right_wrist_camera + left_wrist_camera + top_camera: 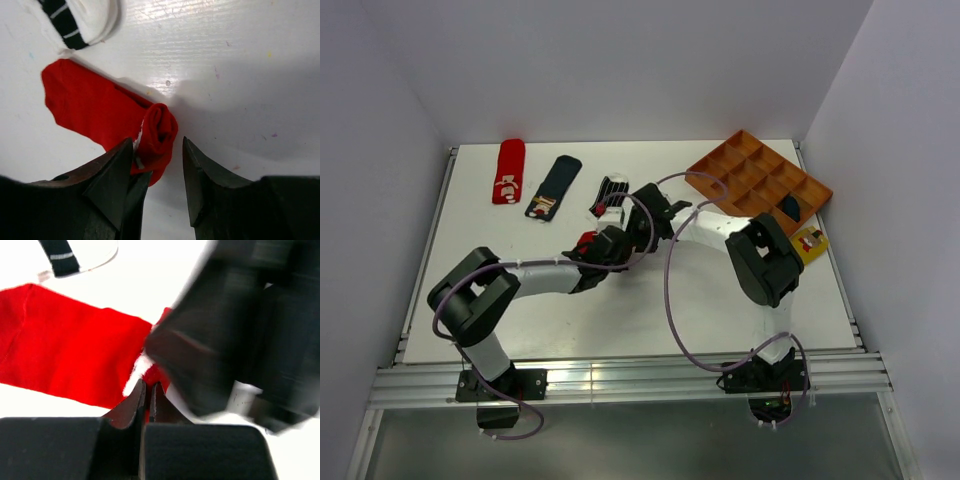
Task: Roll the socks
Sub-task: Roll the sock at the center of the board.
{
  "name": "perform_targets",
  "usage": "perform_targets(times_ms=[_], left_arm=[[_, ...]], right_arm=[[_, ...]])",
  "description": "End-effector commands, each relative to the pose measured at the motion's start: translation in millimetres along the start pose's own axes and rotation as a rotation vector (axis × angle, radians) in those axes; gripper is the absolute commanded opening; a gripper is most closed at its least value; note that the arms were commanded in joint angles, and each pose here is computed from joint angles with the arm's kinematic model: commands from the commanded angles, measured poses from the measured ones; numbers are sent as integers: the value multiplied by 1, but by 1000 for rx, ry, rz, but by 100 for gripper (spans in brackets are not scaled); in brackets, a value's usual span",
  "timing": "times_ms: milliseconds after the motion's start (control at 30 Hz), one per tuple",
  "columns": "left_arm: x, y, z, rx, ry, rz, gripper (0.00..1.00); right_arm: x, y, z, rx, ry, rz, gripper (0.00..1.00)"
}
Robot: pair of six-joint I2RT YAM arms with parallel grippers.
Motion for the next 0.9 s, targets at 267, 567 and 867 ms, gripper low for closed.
perform_targets(times_ms=[267, 567, 867], left_arm=[[10, -13, 3, 344, -272, 255, 1], [0, -21, 13, 519, -372, 376, 1], [-6, -27, 16, 576, -383, 433, 0]], right_arm=[[43, 31, 11, -42, 114, -206, 55], [23, 15, 20, -30, 162, -141, 55], [10, 9, 16, -25, 140, -117, 55]])
Point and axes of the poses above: each gripper's point midway between its finger pads, its own x axis back along the fingers, its own z axis along the line the jaws close on, y = z × x, the point moved 1 cm from there along x, back along the fingers, and after that the axes turned 1 degree about -x, right-handed, at the moved point
